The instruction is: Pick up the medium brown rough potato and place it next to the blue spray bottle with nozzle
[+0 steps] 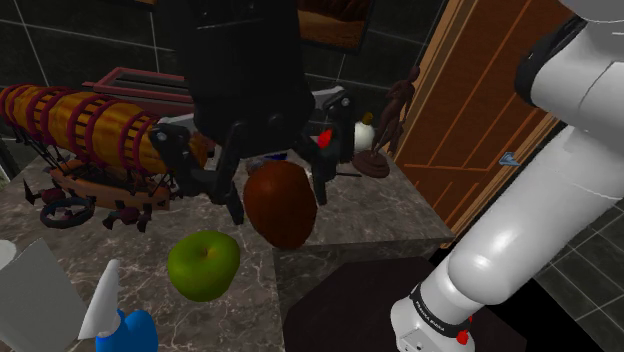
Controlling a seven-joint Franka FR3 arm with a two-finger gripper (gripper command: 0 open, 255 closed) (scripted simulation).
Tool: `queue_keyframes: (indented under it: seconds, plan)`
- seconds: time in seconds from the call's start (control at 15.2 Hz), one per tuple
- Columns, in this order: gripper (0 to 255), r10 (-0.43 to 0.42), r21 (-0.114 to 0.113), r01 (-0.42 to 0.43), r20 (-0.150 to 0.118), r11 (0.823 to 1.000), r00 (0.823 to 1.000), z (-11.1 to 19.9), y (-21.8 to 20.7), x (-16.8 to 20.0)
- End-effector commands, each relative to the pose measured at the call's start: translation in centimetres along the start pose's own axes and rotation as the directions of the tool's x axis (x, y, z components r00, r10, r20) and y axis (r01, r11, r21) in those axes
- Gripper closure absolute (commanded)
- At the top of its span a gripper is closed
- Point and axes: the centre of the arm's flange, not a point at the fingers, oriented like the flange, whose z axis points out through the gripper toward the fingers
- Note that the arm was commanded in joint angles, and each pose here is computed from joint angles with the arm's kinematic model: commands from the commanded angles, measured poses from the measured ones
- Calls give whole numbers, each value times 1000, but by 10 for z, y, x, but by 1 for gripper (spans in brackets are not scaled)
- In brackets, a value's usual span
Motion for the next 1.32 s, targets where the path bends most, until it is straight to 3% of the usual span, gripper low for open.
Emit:
queue_keyframes:
  seconds: [0.0,0.13,1.25]
  plan:
    - [255,10,3,-10,3,1000,1000,-5,-18,-18]
    - [255,10,3,-10,3,1000,1000,-9,-32,-35]
    - [255,10,3,-10,3,1000,1000,76,-61,-31]
